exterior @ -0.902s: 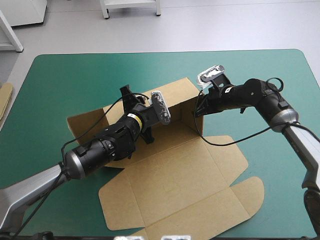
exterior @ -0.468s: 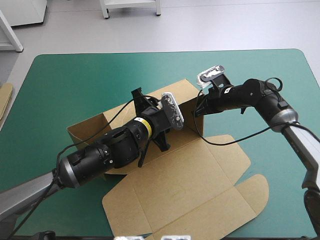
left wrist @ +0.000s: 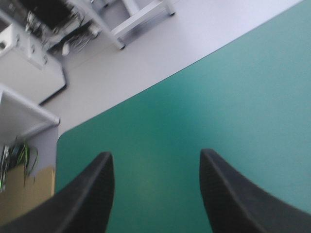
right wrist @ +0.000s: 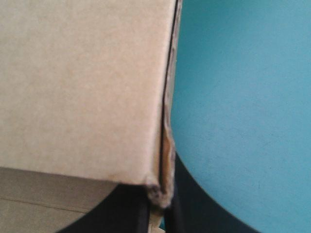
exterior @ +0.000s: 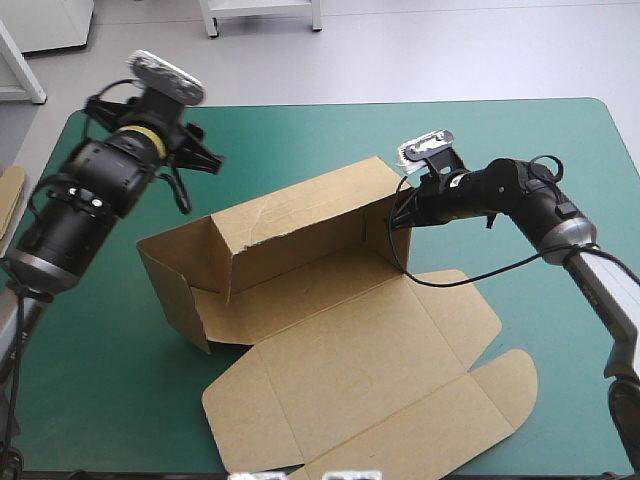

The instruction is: Fold the box

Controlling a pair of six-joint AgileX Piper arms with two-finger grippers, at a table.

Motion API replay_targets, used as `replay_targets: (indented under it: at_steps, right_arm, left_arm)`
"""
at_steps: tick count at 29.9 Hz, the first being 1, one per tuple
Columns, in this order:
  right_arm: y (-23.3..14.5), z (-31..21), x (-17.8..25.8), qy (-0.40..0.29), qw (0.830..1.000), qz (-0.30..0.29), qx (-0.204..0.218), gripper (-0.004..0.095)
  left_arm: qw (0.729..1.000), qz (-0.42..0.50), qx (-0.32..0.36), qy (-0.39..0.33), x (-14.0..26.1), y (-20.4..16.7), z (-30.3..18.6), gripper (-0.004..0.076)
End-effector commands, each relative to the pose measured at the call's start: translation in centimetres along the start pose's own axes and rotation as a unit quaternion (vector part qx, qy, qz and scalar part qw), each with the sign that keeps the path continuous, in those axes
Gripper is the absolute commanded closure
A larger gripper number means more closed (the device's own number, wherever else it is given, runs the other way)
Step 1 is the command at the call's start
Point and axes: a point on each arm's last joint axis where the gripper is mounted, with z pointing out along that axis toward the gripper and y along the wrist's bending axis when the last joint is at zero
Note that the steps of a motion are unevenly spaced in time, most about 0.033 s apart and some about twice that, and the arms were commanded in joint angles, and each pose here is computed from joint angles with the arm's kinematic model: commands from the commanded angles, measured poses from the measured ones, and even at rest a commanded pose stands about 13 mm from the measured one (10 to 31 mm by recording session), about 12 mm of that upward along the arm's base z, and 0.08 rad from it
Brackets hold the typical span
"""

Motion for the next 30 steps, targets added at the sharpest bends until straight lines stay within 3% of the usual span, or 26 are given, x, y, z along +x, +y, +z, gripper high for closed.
replay_targets:
  at_steps: [1,6,12,19,26,30]
  right_arm:
    - [0.3,-2.2,-1.4,-0.044,0.999,-0.006,0.011,0.0925]
    - [0.3,-3.1,-2.5,-0.06,0.998,0.001,0.023,0.0925]
    - [-0.5,-5.2,-4.1,-0.066,0.995,0.014,0.069,0.0925]
    - [-3.3,-8.9,-5.3,-0.05,0.991,0.054,0.112,0.0925]
    - [-5.7,-6.4,-5.7,0.074,0.99,0.077,0.093,0.0925]
    - [-6.7,-4.2,-6.7,0.072,0.989,0.093,0.086,0.0925]
  left_arm:
    - [0.995,-0.084,-0.053,-0.017,0.9,5.9,-1.2,0.0339]
    - [0.973,-0.221,-0.057,0.029,5.5,11.4,-0.3,0.0339]
    - [0.948,-0.313,-0.038,0.049,9.3,13.5,0.5,0.0339]
    - [0.943,-0.314,-0.026,0.105,11.9,12.8,1.6,0.0339]
    - [0.941,-0.318,-0.019,0.117,12.3,12.6,2.1,0.0339]
    - [0.942,-0.312,-0.005,0.126,12.4,12.3,2.2,0.0339]
